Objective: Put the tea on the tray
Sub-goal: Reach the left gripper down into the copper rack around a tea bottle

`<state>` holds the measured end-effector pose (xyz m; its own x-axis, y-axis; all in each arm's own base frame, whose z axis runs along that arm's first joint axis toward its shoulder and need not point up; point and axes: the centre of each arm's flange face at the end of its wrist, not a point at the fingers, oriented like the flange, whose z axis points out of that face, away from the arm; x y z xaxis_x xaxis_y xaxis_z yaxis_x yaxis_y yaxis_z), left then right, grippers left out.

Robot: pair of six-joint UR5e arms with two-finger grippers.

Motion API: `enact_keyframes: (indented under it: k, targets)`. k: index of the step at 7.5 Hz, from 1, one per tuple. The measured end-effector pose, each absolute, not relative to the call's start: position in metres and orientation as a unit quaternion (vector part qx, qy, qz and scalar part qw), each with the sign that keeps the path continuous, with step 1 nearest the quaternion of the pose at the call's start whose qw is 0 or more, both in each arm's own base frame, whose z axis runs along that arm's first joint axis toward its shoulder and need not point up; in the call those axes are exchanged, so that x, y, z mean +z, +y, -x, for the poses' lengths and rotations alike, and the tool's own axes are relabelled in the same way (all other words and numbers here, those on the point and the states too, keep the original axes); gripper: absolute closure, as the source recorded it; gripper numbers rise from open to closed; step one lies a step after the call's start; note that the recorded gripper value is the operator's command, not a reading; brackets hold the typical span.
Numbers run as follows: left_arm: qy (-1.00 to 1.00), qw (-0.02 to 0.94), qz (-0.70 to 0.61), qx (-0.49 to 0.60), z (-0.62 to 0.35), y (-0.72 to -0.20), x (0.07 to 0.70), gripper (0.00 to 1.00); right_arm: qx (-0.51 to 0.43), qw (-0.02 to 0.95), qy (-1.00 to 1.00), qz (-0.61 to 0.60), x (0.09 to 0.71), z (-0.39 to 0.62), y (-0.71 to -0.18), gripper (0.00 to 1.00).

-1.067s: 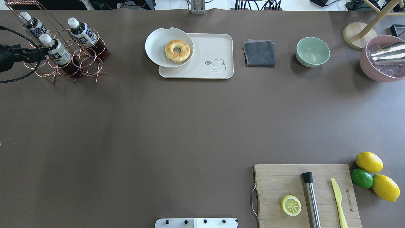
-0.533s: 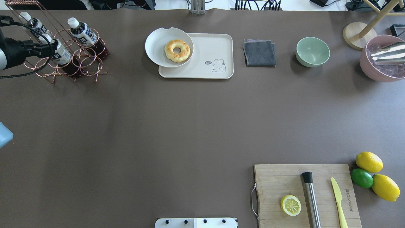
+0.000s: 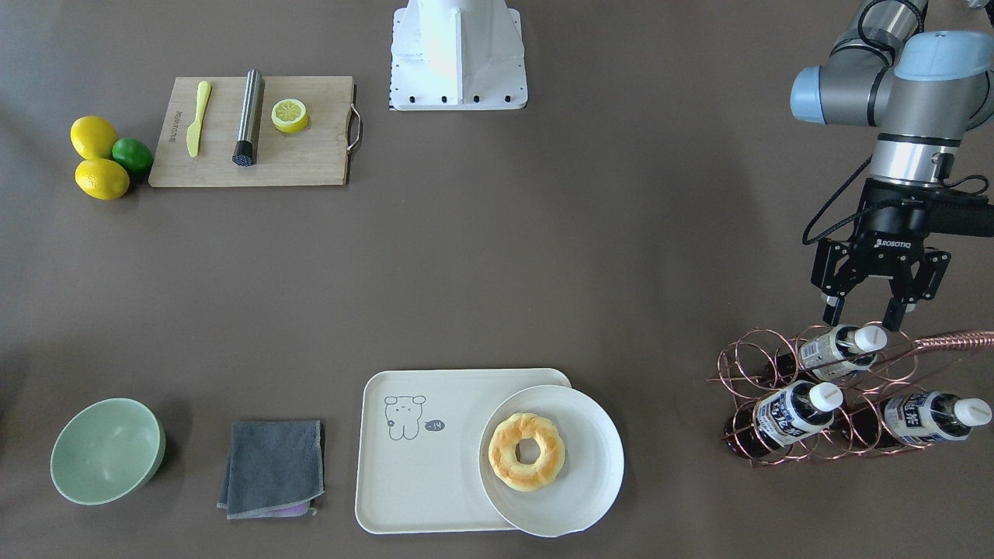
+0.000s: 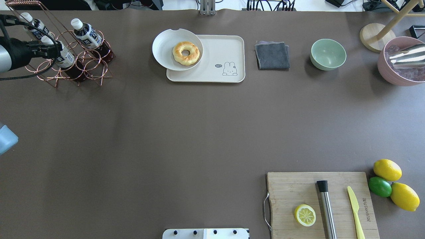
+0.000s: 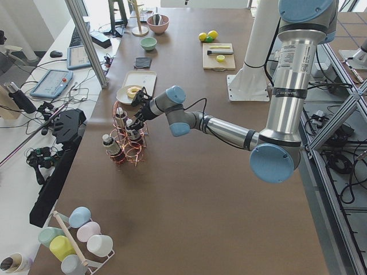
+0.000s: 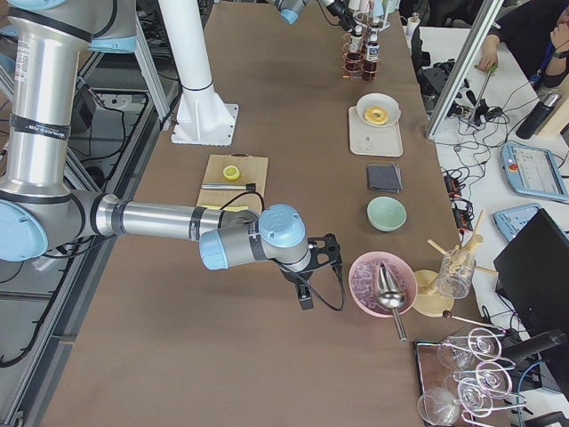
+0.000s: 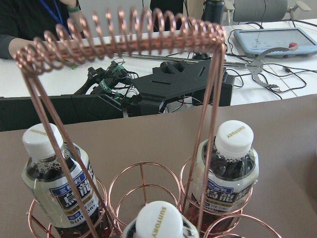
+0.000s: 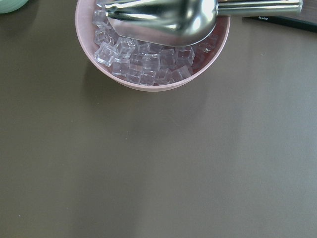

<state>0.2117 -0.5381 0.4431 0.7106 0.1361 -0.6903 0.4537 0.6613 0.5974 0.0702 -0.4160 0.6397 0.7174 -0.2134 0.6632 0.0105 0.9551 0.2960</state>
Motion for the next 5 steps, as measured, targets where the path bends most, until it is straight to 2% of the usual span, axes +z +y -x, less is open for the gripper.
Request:
enact_keyframes:
  k: [5]
  targets:
    - [0.367,0.833,-0.402,-0.099,-0.2082,-0.544,0.4432,0.24,-0.061,0.917,-0.371,-0.137,0.6398,-0.0702,-0.4156,0.0]
